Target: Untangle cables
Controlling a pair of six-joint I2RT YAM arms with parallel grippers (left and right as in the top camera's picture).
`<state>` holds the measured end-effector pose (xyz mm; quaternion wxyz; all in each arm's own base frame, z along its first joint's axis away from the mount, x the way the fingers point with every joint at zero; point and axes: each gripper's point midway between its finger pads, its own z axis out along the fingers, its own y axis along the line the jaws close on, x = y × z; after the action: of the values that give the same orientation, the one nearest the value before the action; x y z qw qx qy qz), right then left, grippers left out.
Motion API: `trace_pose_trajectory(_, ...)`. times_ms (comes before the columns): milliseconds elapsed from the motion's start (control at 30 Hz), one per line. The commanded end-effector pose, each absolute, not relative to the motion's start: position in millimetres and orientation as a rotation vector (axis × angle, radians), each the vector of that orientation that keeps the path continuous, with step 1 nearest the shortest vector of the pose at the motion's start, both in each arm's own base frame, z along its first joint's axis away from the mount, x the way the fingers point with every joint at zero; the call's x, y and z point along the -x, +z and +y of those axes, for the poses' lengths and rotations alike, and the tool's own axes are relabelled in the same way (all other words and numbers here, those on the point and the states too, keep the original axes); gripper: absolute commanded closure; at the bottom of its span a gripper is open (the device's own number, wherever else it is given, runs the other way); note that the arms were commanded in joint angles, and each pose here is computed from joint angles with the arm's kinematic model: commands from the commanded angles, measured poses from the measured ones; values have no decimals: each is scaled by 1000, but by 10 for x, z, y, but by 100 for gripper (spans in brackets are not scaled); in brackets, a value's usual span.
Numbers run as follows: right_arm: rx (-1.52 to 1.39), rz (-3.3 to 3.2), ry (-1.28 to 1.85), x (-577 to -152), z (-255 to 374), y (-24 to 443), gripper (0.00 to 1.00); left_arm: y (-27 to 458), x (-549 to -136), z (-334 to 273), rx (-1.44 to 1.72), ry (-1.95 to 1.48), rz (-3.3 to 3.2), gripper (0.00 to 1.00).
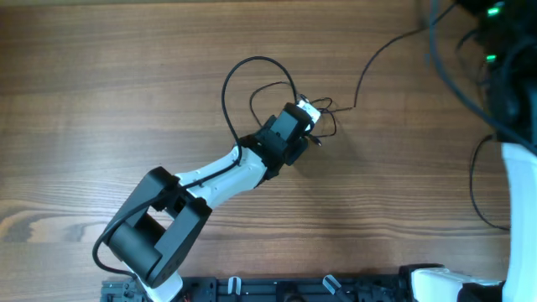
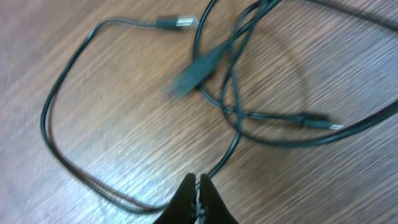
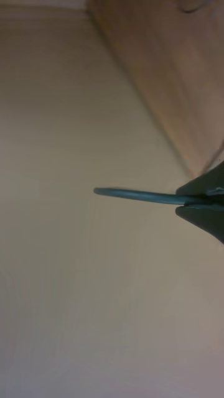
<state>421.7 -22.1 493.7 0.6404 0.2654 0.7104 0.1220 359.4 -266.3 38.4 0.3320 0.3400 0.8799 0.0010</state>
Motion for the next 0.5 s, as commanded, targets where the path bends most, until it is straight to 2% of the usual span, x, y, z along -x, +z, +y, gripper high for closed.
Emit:
trace_pose_trajectory(0, -480, 1449, 464, -3872, -179, 5606, 96, 332, -3615, -2584, -839, 30, 2337, 96)
trace_pose_trajectory(67, -408, 1296, 483, -3597, -220, 6066, 96, 306, -3573, -2600, -852, 7, 2354, 96)
trace_pose_trajectory(200, -405, 1159, 440, -3292, -305, 6407, 96, 302, -3562, -2615, -790, -29, 2379, 96)
trace_pose_trajectory(333, -486, 1166, 271, -3263, -555, 6312, 96, 292, -3548, -2612, -768, -40, 2394, 96)
trace_pose_trajectory(467, -601, 1293, -12, -3446, -921, 5876, 96, 293, -3567, -2584, -535, -111, 2460, 96)
